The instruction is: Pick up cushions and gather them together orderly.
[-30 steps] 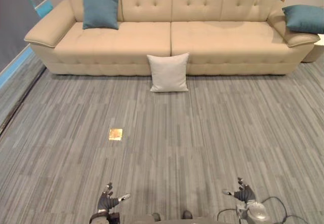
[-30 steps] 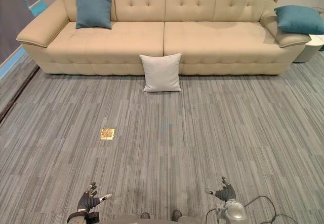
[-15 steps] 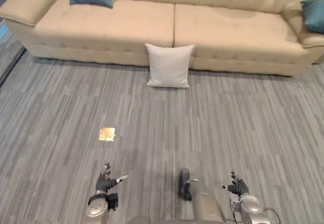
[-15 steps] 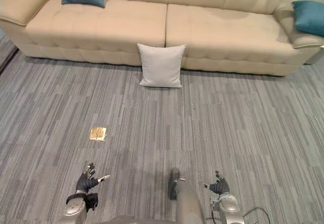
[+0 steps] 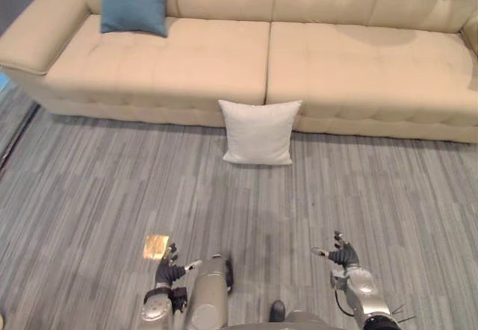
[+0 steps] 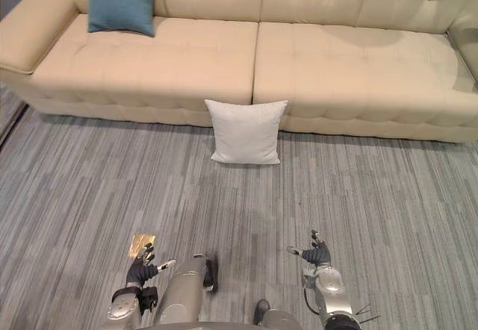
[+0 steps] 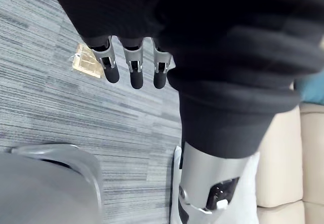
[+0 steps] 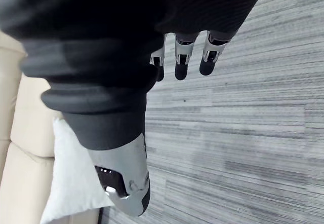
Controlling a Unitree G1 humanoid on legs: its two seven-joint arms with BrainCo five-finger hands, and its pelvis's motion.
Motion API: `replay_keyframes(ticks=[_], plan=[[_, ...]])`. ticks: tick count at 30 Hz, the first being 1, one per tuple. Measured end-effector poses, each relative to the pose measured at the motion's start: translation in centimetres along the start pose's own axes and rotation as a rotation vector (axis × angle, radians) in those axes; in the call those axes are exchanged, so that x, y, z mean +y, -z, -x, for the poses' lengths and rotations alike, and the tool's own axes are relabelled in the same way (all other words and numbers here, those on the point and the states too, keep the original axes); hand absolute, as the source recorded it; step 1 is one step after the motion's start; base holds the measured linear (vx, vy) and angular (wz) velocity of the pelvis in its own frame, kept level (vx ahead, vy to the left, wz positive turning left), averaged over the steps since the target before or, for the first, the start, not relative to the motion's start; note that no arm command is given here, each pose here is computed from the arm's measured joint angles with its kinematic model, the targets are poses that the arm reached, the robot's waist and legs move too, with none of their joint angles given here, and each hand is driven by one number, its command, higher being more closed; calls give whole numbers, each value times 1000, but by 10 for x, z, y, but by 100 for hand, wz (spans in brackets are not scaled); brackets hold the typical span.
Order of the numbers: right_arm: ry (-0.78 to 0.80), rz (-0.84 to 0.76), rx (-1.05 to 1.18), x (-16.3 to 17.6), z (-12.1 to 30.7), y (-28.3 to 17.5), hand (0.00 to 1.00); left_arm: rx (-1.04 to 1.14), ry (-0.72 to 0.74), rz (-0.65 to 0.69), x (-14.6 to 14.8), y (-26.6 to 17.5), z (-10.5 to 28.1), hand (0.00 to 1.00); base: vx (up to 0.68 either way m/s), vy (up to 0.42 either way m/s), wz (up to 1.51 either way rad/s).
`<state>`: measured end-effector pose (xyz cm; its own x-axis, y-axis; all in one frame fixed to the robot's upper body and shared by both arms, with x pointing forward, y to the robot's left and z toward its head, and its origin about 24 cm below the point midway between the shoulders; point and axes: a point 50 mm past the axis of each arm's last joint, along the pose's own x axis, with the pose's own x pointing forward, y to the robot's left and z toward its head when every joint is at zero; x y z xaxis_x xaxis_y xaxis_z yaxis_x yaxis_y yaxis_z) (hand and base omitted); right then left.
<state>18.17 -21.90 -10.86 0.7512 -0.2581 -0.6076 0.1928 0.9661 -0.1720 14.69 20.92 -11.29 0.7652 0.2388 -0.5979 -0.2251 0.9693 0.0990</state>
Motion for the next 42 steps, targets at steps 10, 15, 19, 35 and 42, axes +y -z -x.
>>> replay_keyframes(ticks=[10, 15, 19, 35, 42], plan=[[-86, 71, -3, 21, 2, 1, 0, 12, -41, -59, 24, 2, 1, 0, 503, 97, 2], [-76, 75, 46, 17, 9, 18, 0, 69, -52, -88, 30, 15, 5, 0, 466, -150, 26], [-49, 91, 85, 7, 12, 28, 0, 102, -23, -56, 12, 24, 6, 0, 498, -220, 18], [-40, 50, 46, 14, 10, 18, 0, 90, 0, -21, -3, 18, 0, 0, 212, 25, -9], [17, -12, -144, 23, -13, -49, 0, -131, -56, -19, 4, -62, -39, 0, -109, 52, -9]])
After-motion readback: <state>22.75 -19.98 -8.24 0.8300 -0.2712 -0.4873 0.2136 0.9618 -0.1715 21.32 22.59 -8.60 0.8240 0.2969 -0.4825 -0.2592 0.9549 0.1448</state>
